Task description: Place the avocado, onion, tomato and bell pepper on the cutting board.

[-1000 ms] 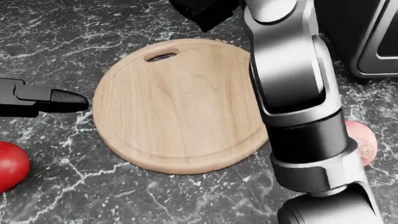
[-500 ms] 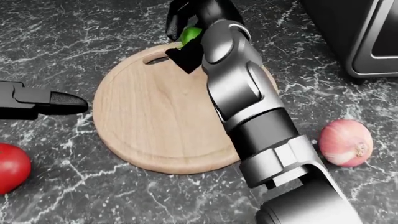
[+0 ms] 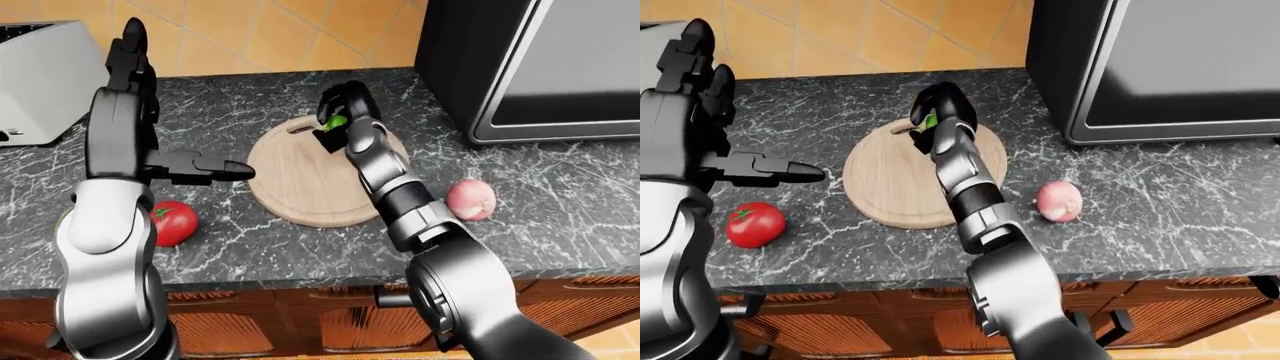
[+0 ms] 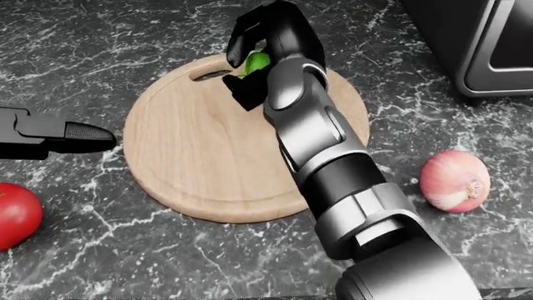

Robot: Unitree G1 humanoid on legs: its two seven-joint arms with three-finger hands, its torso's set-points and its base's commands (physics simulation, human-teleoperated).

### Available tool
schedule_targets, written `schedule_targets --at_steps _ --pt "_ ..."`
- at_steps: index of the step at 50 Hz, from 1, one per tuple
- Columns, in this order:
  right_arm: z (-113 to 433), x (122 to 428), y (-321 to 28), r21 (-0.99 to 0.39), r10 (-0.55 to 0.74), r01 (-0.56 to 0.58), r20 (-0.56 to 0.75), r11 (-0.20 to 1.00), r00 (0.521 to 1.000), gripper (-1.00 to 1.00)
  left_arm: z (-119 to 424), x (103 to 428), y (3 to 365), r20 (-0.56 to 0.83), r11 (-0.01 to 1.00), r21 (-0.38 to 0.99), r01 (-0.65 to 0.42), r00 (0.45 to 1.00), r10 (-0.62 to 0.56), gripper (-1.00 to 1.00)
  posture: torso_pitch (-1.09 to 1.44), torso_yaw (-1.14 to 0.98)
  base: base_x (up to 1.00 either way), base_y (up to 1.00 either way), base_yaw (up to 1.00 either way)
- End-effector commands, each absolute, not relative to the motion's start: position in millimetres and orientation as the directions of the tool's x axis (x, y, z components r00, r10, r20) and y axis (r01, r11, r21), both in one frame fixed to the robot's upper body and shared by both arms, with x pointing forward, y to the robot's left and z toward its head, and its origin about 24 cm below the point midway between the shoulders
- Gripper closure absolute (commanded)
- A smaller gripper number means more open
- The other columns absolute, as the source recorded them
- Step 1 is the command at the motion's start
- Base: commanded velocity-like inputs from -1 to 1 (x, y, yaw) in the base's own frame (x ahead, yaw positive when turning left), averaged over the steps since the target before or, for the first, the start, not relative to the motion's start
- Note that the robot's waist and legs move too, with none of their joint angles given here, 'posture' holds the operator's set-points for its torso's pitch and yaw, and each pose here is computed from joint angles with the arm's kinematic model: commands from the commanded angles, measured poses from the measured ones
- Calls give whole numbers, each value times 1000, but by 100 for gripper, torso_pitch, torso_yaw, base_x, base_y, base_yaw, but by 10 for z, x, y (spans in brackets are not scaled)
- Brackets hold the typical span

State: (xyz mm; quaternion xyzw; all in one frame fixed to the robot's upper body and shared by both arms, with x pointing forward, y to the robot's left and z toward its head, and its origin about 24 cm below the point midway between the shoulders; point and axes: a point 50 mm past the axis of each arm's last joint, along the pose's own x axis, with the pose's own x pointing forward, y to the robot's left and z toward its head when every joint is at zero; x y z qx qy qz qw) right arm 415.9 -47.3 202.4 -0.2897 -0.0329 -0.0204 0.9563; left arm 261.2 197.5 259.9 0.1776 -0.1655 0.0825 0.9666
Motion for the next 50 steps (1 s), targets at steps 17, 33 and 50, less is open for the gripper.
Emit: schedule_targets --at_steps 17,33,50 --pt "2431 4153 -417 -484 -17 140 250 864 968 18 2696 2568 1968 417 916 314 -250 903 103 -100 0 0 0 0 0" --pt "2331 4140 -387 -507 12 109 229 855 973 -2 2713 2571 1979 420 915 314 -252 902 104 -100 0 0 0 0 0" --pt "2388 4126 -394 -502 25 94 225 860 974 -100 2705 2567 1976 419 914 316 -254 902 105 -100 0 0 0 0 0"
